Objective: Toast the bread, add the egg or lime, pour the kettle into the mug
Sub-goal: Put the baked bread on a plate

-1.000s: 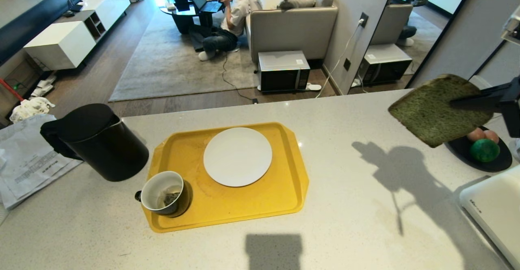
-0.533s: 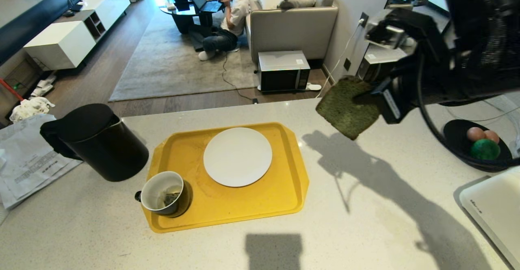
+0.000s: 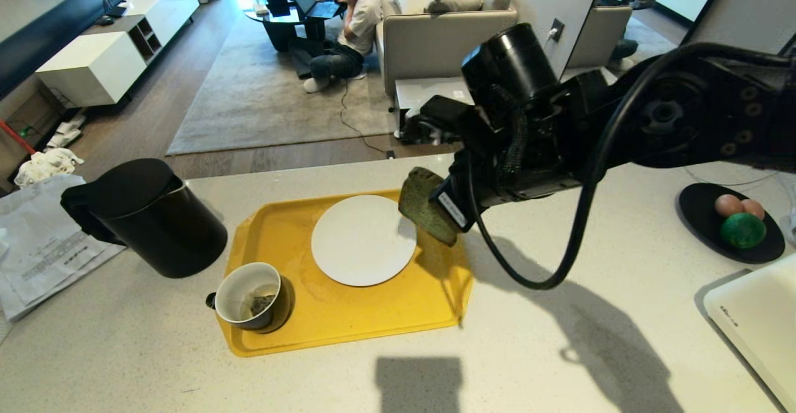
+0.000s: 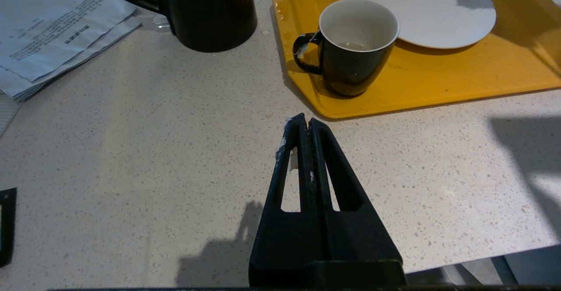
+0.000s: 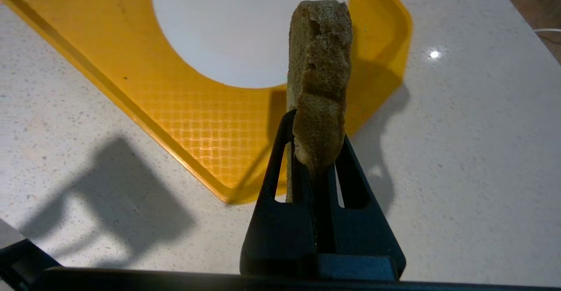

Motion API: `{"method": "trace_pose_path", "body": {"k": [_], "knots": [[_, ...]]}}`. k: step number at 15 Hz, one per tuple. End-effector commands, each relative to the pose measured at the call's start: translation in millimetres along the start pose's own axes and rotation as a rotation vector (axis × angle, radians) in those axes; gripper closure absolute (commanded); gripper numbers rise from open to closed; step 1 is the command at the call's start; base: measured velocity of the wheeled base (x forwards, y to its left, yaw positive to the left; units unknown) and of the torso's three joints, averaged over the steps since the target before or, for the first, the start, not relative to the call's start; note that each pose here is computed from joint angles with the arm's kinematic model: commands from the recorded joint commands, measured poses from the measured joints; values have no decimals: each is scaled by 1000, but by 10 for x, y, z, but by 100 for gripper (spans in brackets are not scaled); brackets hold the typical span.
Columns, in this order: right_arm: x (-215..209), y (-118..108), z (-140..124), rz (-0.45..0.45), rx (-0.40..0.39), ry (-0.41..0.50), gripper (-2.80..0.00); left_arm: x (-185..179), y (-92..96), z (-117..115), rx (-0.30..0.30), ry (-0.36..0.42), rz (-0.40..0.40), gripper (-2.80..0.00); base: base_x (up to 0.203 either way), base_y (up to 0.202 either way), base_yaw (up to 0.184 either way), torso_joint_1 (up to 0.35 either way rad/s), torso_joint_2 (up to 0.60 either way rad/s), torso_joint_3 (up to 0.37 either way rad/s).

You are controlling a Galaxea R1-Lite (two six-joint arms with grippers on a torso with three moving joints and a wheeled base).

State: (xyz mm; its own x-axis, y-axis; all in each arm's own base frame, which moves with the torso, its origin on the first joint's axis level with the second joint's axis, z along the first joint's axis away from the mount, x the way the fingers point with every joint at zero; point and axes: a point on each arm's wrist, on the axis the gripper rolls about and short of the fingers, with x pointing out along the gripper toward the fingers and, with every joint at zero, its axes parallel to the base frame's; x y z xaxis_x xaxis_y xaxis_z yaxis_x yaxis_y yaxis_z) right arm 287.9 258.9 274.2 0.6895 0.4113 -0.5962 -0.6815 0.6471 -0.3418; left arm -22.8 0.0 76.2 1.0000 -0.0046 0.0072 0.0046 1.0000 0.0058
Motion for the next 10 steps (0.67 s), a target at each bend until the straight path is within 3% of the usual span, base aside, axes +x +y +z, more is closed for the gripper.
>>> {"method": "trace_pose_path", "body": {"k": [1, 4, 6, 10], "knots": [[220, 245, 9, 49, -40, 30, 0, 0, 0, 0, 0, 0, 0, 0, 0, 0, 0, 0, 0, 0], [286, 514, 61, 91, -82, 27, 0, 0, 0, 0, 0, 0, 0, 0, 0, 0, 0, 0, 0, 0], [379, 671, 83, 63, -102, 27, 0, 0, 0, 0, 0, 0, 0, 0, 0, 0, 0, 0, 0, 0], [649, 887, 162, 13, -100, -58, 0, 0, 0, 0, 0, 0, 0, 0, 0, 0, 0, 0, 0, 0]]}}
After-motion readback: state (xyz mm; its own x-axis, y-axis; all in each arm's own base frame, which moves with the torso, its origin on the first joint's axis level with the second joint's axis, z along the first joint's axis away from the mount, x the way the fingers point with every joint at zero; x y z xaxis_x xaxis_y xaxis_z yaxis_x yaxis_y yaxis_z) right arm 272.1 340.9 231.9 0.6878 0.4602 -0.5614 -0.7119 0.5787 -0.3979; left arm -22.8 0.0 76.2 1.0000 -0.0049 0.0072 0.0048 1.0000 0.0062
